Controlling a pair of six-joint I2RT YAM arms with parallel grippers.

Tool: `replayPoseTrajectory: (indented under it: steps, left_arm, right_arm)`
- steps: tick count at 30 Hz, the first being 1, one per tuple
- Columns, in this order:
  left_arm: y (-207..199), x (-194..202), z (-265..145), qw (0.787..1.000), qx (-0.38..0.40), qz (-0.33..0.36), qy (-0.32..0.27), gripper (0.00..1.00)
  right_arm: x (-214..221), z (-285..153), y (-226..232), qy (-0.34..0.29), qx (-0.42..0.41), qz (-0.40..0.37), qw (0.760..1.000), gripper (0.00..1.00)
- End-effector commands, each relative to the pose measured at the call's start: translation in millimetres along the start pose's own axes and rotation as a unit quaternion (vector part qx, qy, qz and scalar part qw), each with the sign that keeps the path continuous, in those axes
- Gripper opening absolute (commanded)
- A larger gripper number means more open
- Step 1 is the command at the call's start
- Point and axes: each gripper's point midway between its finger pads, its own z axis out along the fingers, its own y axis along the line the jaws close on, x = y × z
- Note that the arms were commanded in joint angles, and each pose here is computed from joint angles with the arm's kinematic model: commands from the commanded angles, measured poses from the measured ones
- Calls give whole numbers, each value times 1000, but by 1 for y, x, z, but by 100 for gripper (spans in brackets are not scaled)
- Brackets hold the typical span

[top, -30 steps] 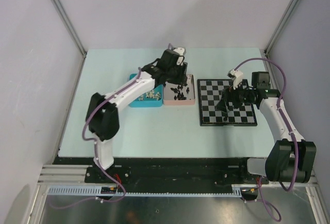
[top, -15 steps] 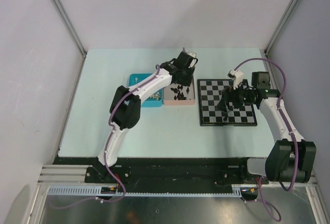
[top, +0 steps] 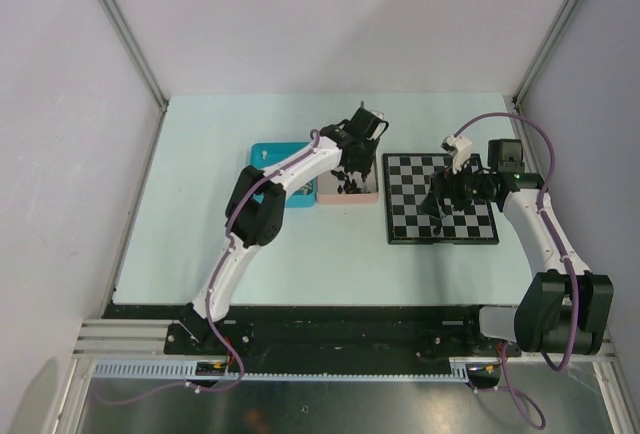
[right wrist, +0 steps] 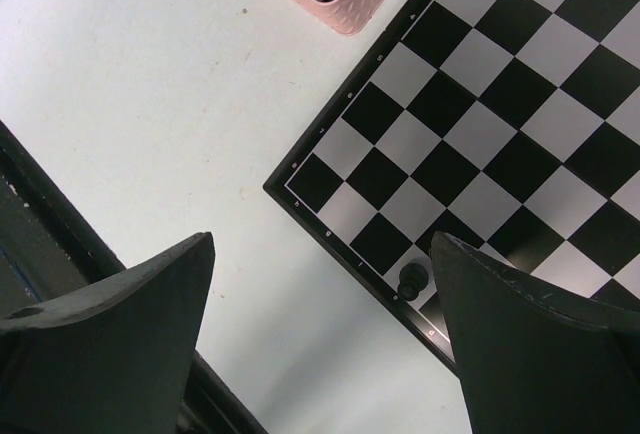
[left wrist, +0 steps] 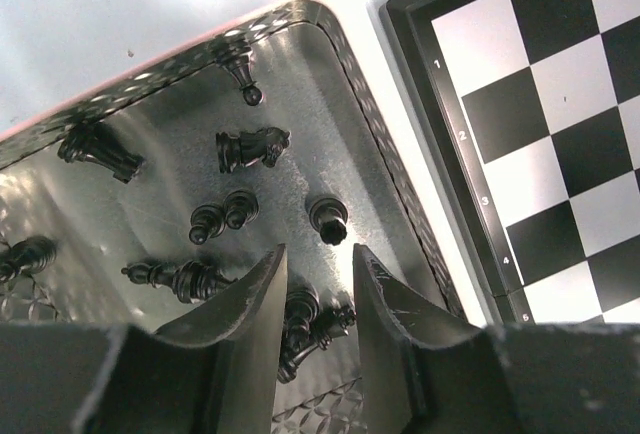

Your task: Set up the chess pieces on the board

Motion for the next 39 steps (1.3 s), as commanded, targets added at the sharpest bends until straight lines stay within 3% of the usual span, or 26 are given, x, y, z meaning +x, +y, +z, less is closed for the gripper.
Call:
replayPoseTrajectory:
  steps: [1,19,23,32,39]
  left_arm:
    - [-8,-22,-3,1000,7,7,-28,37]
    - [-4,-20,13,1000,0,11,-22,35]
    - [-4,-20,15,1000,0,10,-21,31]
    - [-7,-29,5,999,8,12,-32,8]
    - [-6,-60,-53,997,9,18,-78,4]
  right_arm:
    - [-13,-7,2,-15,7,-19,1000,95]
    - [-10,-4,1,-9,4,-15,1000,95]
    - [-10,-4,1,-9,3,-14,1000,95]
    - [-9,-3,1,-6,4,-13,1000,95]
    - [-9,-3,1,-6,0,-12,1000,95]
